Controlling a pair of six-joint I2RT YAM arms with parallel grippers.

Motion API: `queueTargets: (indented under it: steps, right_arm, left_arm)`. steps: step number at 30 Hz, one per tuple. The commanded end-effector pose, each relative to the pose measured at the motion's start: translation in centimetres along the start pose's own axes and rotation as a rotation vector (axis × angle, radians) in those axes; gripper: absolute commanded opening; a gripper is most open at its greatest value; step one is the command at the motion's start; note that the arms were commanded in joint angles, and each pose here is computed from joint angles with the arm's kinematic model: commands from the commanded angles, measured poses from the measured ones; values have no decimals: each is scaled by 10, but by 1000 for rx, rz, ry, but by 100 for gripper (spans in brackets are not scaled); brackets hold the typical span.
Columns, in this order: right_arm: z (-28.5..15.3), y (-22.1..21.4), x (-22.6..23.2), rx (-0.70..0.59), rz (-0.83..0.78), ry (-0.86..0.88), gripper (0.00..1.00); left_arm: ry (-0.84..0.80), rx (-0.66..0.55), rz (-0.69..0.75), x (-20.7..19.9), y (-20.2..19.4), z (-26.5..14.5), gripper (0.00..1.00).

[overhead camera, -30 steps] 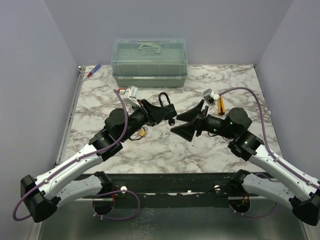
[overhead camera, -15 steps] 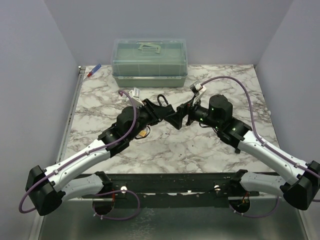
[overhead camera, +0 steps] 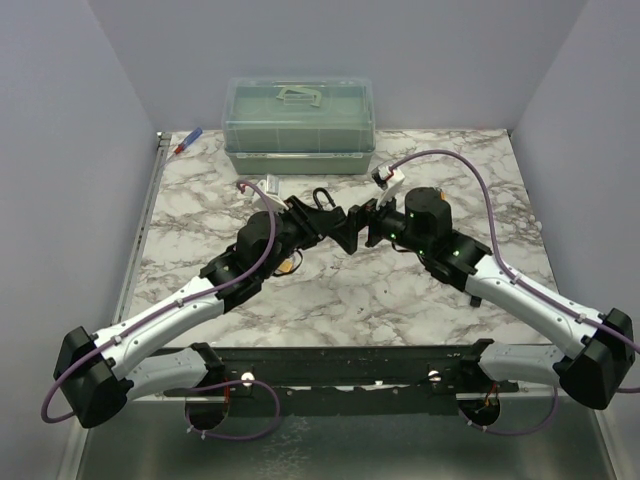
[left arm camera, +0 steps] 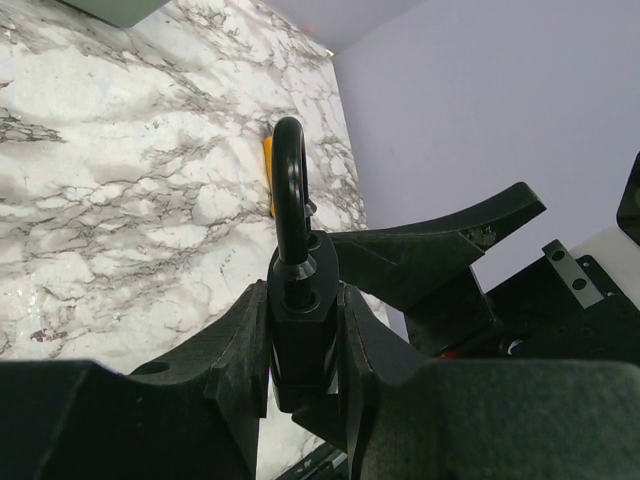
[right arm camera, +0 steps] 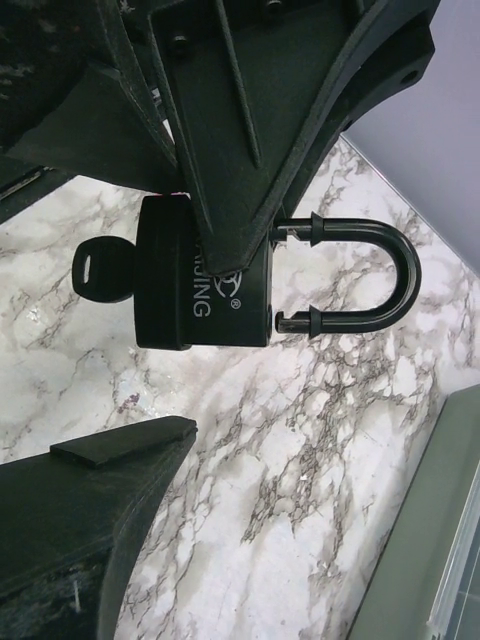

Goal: Unlock with the key

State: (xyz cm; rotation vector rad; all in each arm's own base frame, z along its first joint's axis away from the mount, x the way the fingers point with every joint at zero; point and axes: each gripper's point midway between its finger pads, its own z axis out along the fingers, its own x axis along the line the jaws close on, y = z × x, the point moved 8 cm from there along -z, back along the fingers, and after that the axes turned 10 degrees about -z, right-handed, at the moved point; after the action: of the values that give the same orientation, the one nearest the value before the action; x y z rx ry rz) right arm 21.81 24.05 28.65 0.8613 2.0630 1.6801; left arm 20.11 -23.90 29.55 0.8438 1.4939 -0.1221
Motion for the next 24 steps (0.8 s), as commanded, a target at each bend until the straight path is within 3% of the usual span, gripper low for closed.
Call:
queueTargets:
  steps: [1,7,15,22,24]
  right_arm:
    - [8,4,-1,-56,-27,-20,97]
    - [13,-1,0,-72,-30,-15,87]
    - [8,1,-2,-131,-14,-45,64]
    - [4,0,-1,-136,-10,-40,21]
    - [2,-1,0,-137,-8,-35,4]
  left_arm:
    - [-138,-66,-69,-34,13,0,0]
    - [-145,-67,-92,-33,12,0,0]
    - [-144,-64,-109,-29,10,0,0]
    - [-147,-48,-99,-26,7,0,0]
    - [-144,-45,-85,-24,6,-1,11]
